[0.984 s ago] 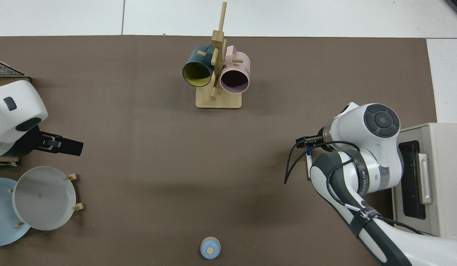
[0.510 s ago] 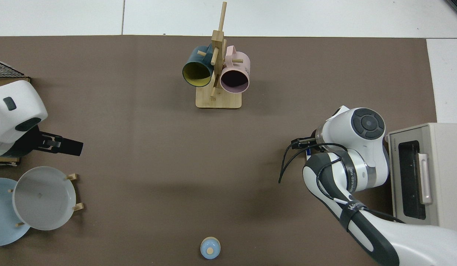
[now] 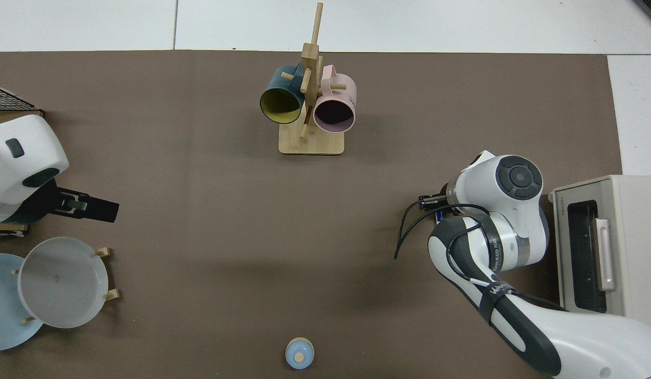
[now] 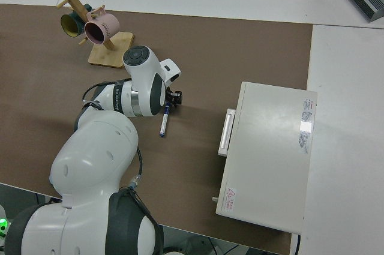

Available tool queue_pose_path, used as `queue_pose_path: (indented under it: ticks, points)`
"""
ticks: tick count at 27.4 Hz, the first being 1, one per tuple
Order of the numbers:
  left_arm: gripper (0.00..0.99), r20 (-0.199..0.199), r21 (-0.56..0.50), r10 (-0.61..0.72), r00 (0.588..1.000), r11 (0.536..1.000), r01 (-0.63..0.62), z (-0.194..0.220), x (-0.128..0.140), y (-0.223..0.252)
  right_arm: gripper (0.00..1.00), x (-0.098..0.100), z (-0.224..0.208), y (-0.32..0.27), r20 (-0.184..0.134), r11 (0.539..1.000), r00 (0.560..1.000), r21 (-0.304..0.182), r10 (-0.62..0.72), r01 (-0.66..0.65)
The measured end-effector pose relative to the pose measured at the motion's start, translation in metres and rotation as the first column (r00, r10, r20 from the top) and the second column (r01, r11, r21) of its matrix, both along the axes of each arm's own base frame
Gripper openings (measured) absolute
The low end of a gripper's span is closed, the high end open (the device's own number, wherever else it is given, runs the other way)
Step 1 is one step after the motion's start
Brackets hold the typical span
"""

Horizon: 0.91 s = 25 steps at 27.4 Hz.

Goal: Put markers into pen holder
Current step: 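Grasp the marker with the right gripper and lift it, then carry the marker toward the middle while the left gripper reaches in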

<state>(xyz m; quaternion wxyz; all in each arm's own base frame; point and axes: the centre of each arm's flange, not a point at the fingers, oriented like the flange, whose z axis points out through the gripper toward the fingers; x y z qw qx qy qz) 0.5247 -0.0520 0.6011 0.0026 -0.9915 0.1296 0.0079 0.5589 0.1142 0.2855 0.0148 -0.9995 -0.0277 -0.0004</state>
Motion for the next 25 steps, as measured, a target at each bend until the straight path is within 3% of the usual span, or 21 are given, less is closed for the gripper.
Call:
queue_pose_path:
  ticks: [5, 6, 10, 22, 25]
  points:
    - [0.991, 0.000, -0.001, -0.044, 0.999, 0.999, 0.044, 0.000, 0.000, 0.000, 0.47, 0.001, 0.001, 0.000, 0.002, 1.000, 1.000, -0.001, 0.000, 0.000]
    - [0.991, 0.000, -0.001, -0.055, 0.998, 0.998, 0.055, 0.000, 0.000, -0.001, 0.37, 0.001, 0.001, -0.001, 0.003, 1.000, 1.000, -0.001, -0.001, 0.001]
    - [0.991, 0.000, -0.002, -0.099, 0.995, 0.995, 0.099, 0.000, 0.000, -0.002, 0.18, 0.001, 0.002, -0.001, 0.005, 1.000, 1.000, -0.001, -0.002, 0.002]
    - [0.991, 0.010, -0.002, -0.257, 0.966, 0.966, 0.257, 0.002, 0.000, -0.006, 0.18, 0.009, 0.013, 0.001, 0.019, 0.996, 0.996, 0.004, -0.086, 0.086]
    - [0.991, 0.020, 0.000, -0.311, 0.950, 0.950, 0.311, 0.003, 0.001, -0.006, 0.18, 0.013, 0.024, 0.002, 0.008, 0.991, 0.991, 0.003, -0.132, 0.132]
